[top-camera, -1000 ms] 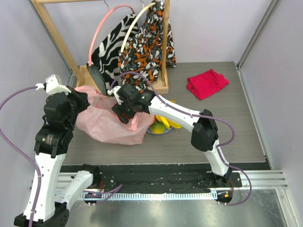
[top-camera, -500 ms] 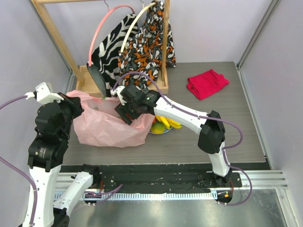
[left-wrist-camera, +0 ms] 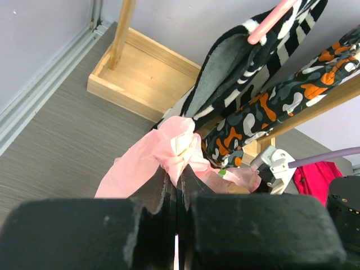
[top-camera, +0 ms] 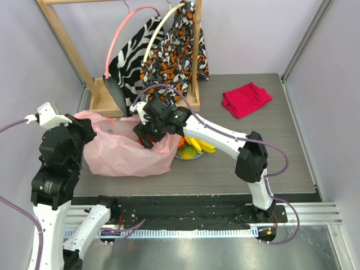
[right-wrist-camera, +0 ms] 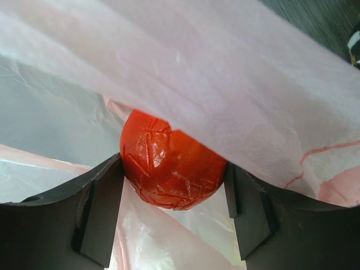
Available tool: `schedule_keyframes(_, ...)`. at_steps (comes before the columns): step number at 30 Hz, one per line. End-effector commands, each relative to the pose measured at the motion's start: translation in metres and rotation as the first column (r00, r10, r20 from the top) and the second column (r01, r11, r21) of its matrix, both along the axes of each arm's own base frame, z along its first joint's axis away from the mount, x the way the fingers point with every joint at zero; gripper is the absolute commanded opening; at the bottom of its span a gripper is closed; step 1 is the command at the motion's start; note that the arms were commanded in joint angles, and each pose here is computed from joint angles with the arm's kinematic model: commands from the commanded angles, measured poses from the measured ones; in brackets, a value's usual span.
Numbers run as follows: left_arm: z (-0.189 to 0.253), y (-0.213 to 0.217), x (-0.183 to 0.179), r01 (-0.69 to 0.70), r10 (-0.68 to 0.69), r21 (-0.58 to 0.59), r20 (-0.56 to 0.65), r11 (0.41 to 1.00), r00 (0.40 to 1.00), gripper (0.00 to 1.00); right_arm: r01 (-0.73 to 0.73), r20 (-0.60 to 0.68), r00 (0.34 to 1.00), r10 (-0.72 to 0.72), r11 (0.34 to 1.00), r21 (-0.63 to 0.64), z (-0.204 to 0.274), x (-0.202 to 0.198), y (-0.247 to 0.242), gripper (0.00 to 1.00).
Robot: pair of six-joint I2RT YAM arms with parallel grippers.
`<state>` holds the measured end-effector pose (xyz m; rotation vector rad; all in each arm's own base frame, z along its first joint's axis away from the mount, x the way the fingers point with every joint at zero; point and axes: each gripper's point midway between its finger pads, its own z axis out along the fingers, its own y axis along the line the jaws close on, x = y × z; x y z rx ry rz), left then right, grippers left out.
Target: Place the fruits into the plastic bag
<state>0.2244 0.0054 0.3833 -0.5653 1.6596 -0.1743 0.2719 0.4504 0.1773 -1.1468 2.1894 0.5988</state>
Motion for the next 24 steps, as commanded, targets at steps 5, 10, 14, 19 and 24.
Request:
schedule_keyframes(5, 0.016, 0.013, -0.004, -0.065, 0.064, 0.015, 0.054, 0.998, 0.997, 0.0, -0.077, 0.028, 0.997, 0.074, 0.983, 0.167, 0.053, -0.014, 0.018, 0.91)
schedule_keyframes(10, 0.017, 0.015, -0.002, -0.078, 0.077, 0.019, 0.059, 0.997, 0.995, 0.0, -0.109, 0.038, 0.994, 0.103, 0.966, 0.234, 0.072, -0.019, 0.025, 0.95)
schedule_keyframes(14, 0.015, 0.016, 0.001, -0.082, 0.081, 0.023, 0.059, 0.996, 0.995, 0.0, -0.119, 0.059, 0.993, 0.107, 0.95, 0.287, 0.092, -0.02, 0.028, 0.96)
schedule_keyframes(19, 0.013, 0.015, 0.005, -0.082, 0.081, 0.022, 0.056, 0.996, 0.995, 0.0, -0.148, 0.102, 0.988, 0.115, 0.891, 0.428, 0.144, -0.027, 0.034, 0.94)
schedule_keyframes(24, 0.01, 0.012, 0.01, -0.071, 0.07, 0.018, 0.043, 0.997, 0.997, 0.0, -0.211, 0.137, 0.977, 0.161, 0.768, 0.605, 0.214, -0.05, 0.033, 0.89)
